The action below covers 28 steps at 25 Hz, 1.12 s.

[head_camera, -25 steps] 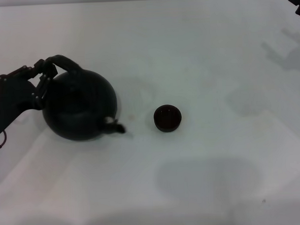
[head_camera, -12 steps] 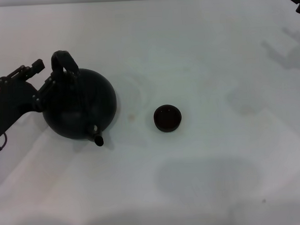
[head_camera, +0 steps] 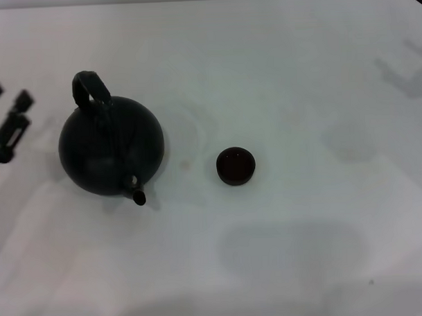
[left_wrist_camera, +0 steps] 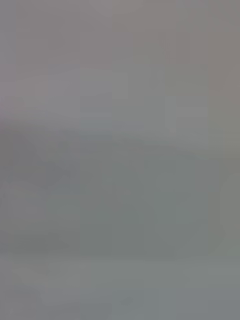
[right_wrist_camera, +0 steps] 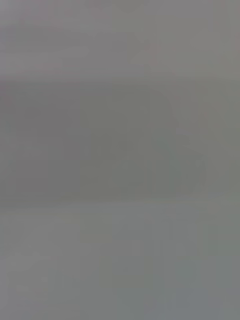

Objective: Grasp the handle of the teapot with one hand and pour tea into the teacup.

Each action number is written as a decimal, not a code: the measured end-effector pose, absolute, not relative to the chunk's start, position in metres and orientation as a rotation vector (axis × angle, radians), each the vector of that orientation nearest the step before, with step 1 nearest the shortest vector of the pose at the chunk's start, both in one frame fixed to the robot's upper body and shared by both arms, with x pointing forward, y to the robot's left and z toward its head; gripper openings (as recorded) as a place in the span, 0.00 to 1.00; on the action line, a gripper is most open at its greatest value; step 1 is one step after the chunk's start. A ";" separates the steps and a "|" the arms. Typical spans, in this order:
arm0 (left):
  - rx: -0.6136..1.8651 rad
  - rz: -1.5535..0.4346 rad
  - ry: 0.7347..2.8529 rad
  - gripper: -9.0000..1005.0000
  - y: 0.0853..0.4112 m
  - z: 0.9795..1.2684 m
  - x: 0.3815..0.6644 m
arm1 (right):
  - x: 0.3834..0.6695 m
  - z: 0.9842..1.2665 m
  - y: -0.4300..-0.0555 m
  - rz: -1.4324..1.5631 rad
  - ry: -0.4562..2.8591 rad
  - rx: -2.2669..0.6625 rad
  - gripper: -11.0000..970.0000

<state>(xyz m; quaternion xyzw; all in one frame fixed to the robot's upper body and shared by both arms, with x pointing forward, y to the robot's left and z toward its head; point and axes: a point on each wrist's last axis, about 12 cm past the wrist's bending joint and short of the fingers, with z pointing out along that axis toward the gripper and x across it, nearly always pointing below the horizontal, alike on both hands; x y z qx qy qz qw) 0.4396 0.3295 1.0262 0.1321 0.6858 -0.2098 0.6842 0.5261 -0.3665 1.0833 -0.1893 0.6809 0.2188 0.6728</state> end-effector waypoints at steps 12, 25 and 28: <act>0.082 -0.259 1.488 0.52 0.370 1.017 0.384 | 0.502 1.072 -0.385 0.422 1.538 -0.315 0.87; -0.028 -0.022 1.479 0.52 0.395 1.013 0.364 | 0.471 1.044 -0.387 0.305 1.514 -0.218 0.87; -0.027 -0.005 1.491 0.52 0.396 1.012 0.361 | 0.466 1.038 -0.385 0.254 1.508 -0.226 0.88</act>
